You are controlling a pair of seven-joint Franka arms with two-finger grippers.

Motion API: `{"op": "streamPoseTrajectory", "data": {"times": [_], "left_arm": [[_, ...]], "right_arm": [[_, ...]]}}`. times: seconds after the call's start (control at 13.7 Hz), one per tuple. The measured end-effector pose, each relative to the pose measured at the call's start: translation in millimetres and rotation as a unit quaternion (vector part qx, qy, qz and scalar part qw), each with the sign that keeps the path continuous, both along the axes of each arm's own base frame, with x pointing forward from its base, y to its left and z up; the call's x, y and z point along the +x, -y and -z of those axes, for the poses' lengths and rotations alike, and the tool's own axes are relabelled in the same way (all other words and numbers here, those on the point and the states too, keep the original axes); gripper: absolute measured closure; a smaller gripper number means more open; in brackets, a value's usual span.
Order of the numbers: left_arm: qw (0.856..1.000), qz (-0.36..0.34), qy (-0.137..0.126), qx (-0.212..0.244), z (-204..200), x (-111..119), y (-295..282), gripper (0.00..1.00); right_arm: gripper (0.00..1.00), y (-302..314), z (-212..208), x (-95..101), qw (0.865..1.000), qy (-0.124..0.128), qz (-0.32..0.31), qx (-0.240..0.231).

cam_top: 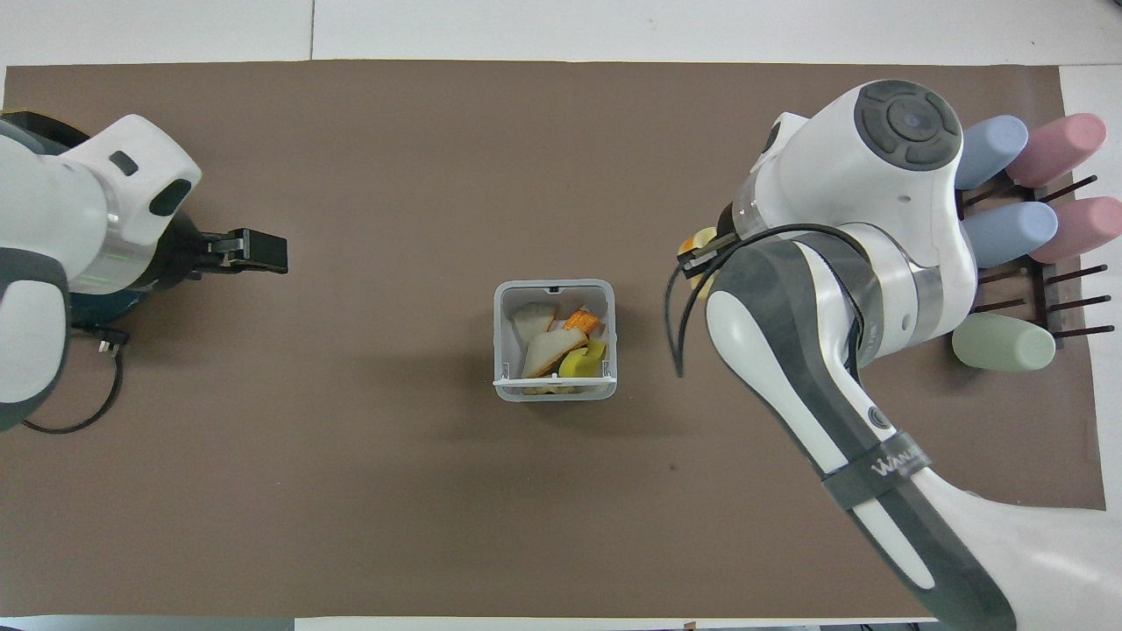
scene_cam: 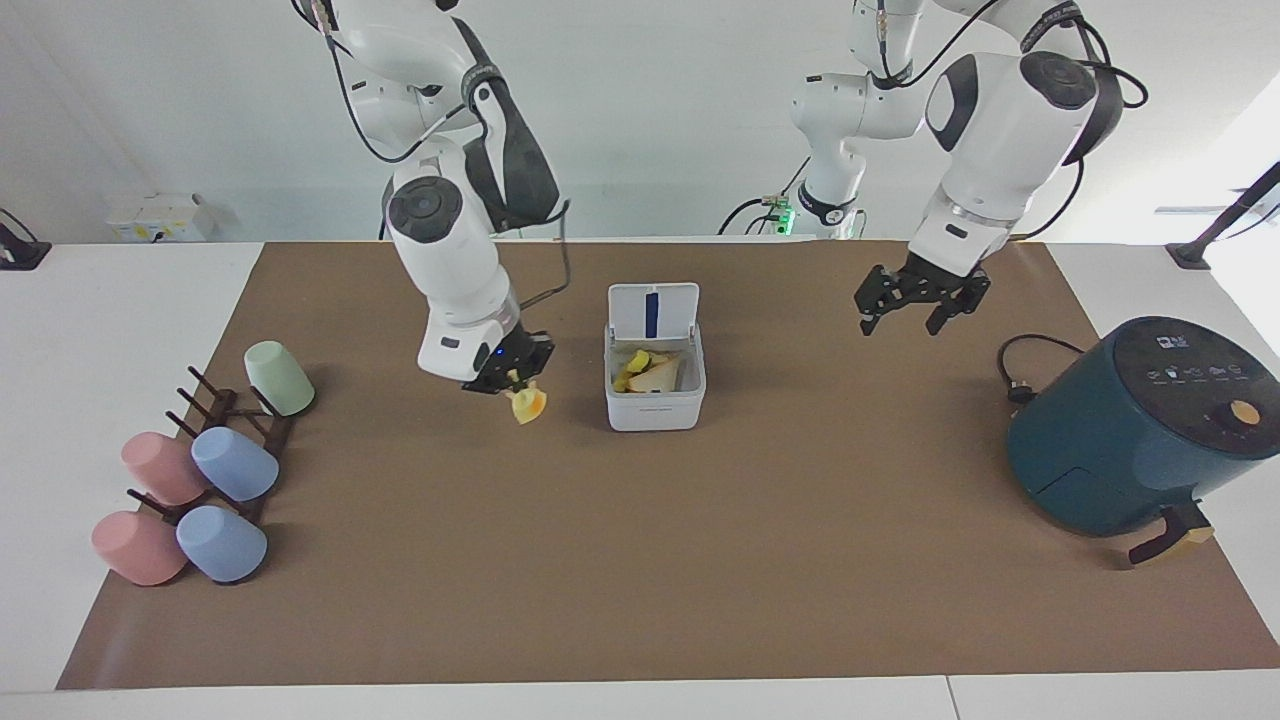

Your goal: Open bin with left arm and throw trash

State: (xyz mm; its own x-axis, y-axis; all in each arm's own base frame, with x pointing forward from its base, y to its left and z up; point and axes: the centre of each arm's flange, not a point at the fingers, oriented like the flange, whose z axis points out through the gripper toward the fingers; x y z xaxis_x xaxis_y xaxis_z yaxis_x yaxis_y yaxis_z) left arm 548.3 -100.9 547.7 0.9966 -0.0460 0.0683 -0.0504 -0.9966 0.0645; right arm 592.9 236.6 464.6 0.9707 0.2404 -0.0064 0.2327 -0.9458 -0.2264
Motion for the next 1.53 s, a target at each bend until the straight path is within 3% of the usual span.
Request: {"op": "streamPoseTrajectory", "data": {"times": [0.15,0.29,0.51,0.73,0.8,1.02,1.31,1.53], "left_arm": [[1.000,0.014,-0.001,0.019,-11.5,2.0,-29.5,0.00],[1.000,0.017,-0.003,0.023,-26.9,2.1,-49.2,0.00],[1.000,0.013,-0.013,0.024,-49.0,-1.5,-59.0,0.00],[1.000,0.004,-0.020,0.024,-67.1,-4.6,-76.8,0.00],[0.999,0.004,-0.023,0.024,-70.8,-6.1,-78.5,0.00],[0.999,0.005,-0.029,0.025,-73.8,-8.1,-78.5,0.00],[0.999,0.006,-0.033,0.025,-72.9,-9.0,-76.9,0.00],[0.999,0.007,-0.035,0.024,-72.6,-9.4,-76.5,0.00]], "right_arm": [[0.91,-42.7,-10.0,-12.5,0.995,-0.026,0.089,0.036],[0.91,-94.1,-0.4,-32.0,0.990,-0.030,0.132,0.045],[0.91,-137.4,31.5,-63.4,0.987,-0.029,0.149,0.045],[0.86,-128.1,42.4,-64.5,0.986,-0.032,0.157,0.039],[0.81,-125.1,39.6,-63.0,0.986,-0.030,0.159,0.040],[0.45,-121.0,29.4,-61.9,0.986,-0.022,0.160,0.040],[0.01,-102.7,-9.4,-50.0,0.991,0.007,0.131,-0.016],[0.00,-39.7,-47.9,-32.2,0.986,0.000,0.155,-0.066]]}}
